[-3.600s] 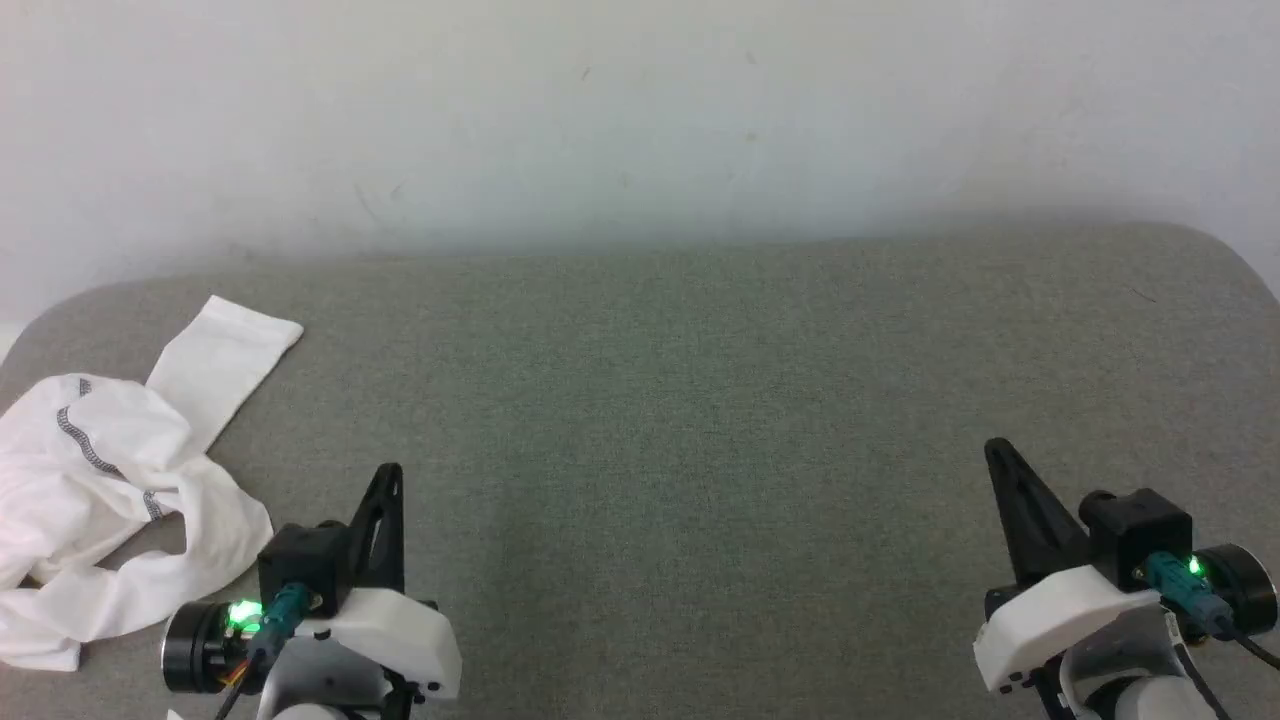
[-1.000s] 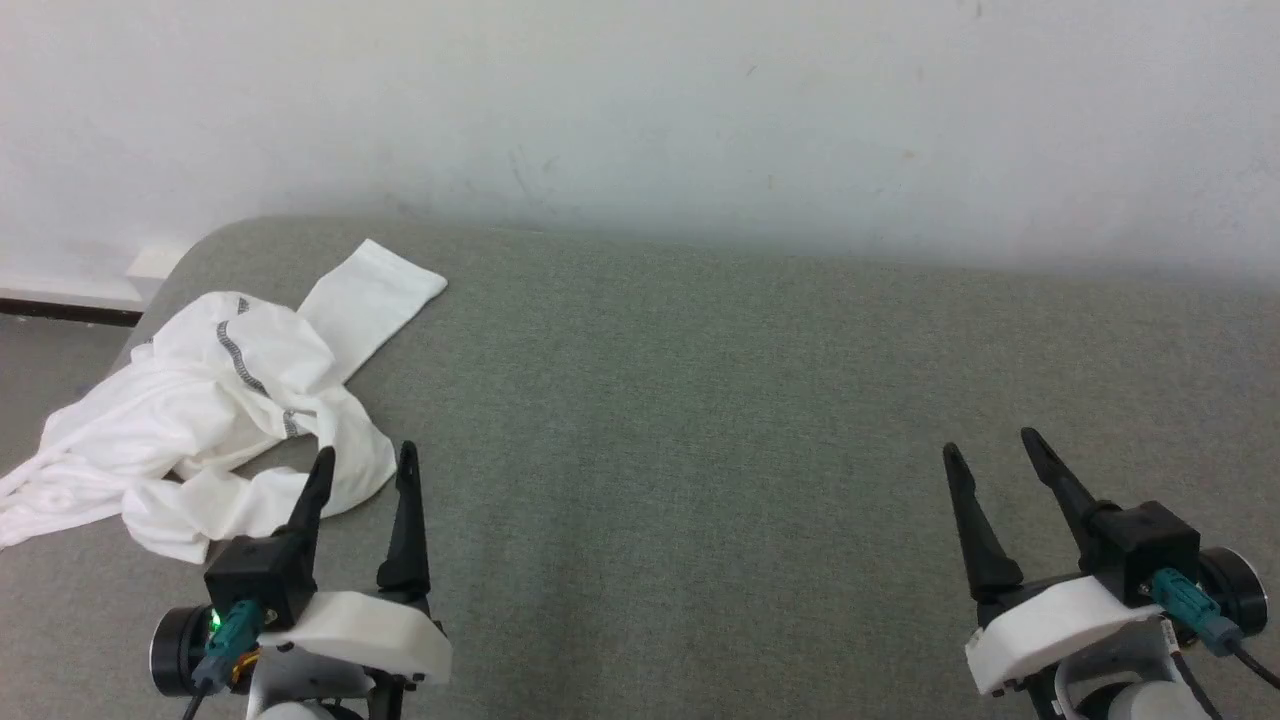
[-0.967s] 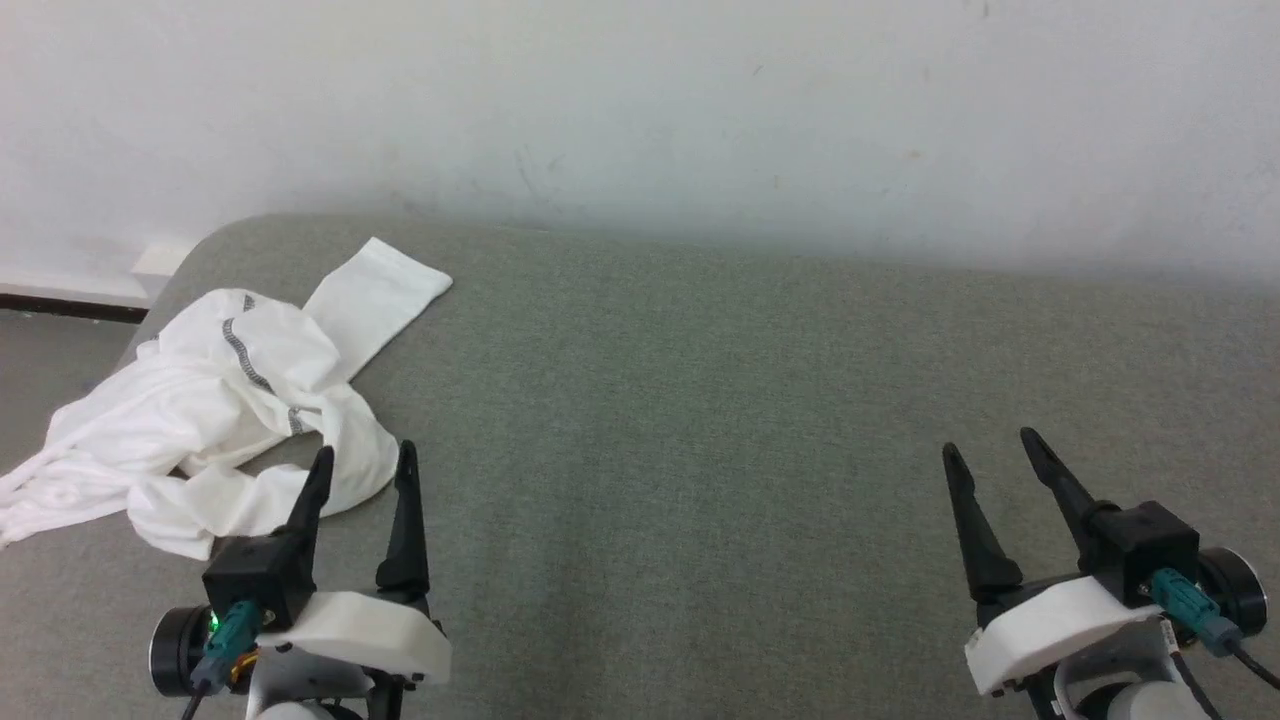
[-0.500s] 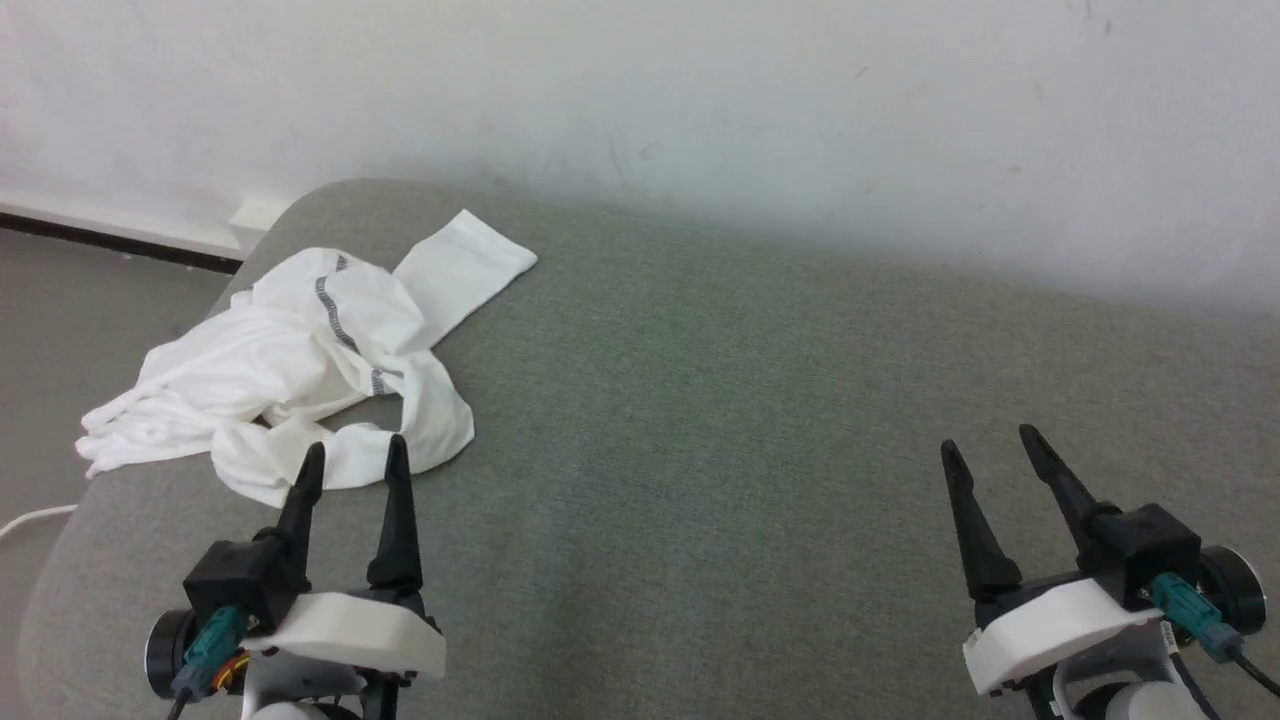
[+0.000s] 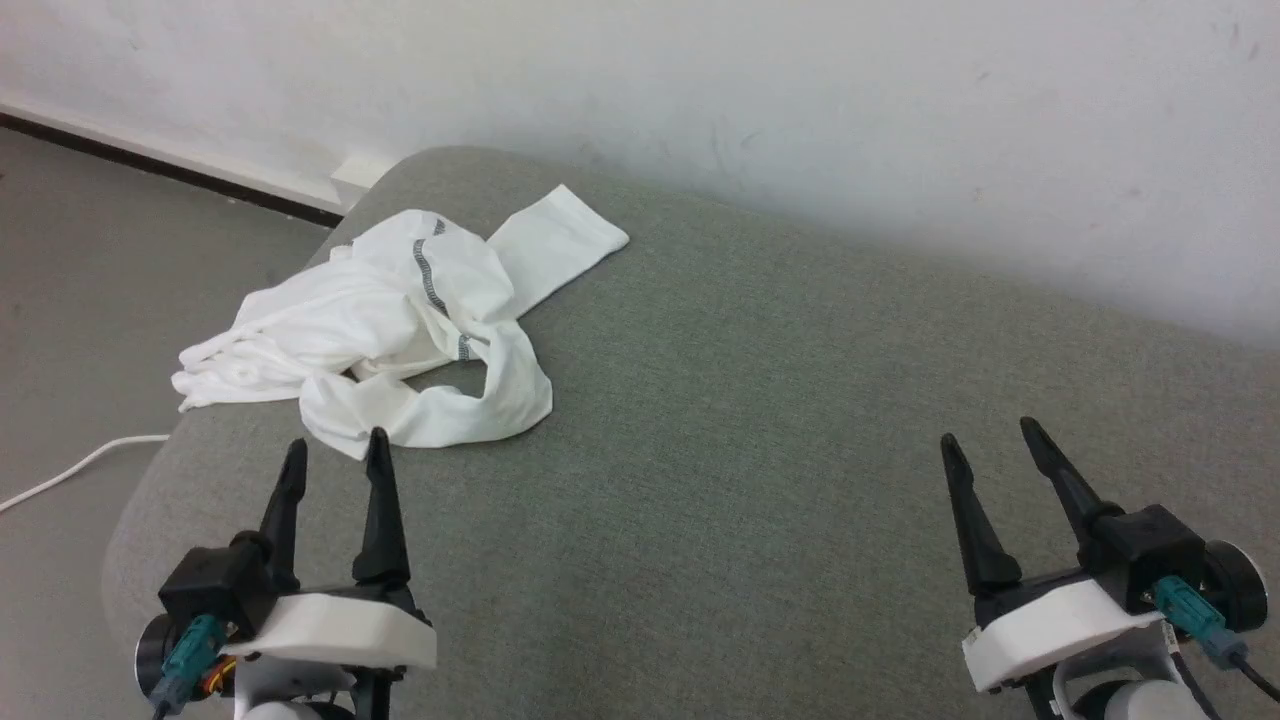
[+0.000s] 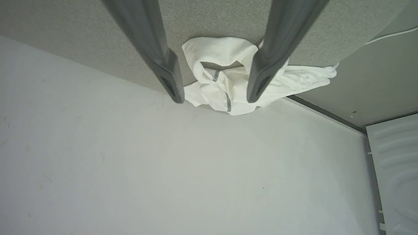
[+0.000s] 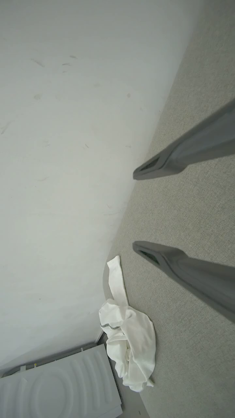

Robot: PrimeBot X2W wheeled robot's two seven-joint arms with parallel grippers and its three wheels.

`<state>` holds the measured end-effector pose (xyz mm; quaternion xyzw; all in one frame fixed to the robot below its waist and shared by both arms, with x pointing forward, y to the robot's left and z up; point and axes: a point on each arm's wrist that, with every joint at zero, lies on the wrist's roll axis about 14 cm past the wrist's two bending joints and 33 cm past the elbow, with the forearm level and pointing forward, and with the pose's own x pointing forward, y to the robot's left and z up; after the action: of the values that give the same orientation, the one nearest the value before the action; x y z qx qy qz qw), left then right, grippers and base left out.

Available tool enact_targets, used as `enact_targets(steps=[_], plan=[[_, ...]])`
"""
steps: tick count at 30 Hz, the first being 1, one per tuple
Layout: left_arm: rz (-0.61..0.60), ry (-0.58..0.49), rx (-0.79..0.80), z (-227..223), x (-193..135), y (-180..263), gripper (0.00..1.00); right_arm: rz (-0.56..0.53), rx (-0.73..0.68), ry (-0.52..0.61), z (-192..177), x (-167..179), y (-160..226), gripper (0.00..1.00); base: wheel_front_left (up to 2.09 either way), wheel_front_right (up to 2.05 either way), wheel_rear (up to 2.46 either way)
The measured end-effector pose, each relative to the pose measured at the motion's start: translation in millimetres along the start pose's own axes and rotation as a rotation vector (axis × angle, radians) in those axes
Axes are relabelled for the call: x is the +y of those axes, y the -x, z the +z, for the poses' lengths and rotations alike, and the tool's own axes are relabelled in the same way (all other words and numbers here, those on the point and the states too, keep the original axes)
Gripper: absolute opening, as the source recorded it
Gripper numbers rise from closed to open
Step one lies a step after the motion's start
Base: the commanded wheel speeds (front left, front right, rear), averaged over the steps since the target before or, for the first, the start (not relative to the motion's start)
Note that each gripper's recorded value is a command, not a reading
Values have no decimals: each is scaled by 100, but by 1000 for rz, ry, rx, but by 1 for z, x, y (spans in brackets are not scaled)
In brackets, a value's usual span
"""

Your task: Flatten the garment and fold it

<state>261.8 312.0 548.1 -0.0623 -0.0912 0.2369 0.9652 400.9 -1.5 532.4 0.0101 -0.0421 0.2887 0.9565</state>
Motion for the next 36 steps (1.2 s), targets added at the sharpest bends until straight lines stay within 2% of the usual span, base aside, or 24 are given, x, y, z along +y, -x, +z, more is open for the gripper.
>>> enact_targets(steps=[6, 11, 19, 23, 29, 34, 36], plan=[[48, -2, -32, 9, 13, 1, 100, 33, -2, -10, -3, 9, -8, 100, -3, -3, -3], [62, -5, -89, 26, 18, -16, 100, 53, 8, -13, -10, 14, -14, 100, 0, 0, 0], [29, -21, -240, 72, 12, -72, 100, 61, 24, -11, -18, 12, -24, 100, 0, 0, 0], [6, -55, -259, 82, 7, -110, 100, 61, 23, -15, -21, 7, -32, 100, 0, 0, 0], [10, -129, -85, 60, 17, -175, 100, 40, 50, -14, -37, -13, -38, 100, 0, 0, 0], [68, -159, 190, 6, 37, -208, 100, 25, 80, -26, -55, -26, -41, 100, 0, 0, 0], [94, -134, 293, -18, 43, -215, 100, 19, 91, -34, -63, -31, -42, 100, 0, 0, 0]])
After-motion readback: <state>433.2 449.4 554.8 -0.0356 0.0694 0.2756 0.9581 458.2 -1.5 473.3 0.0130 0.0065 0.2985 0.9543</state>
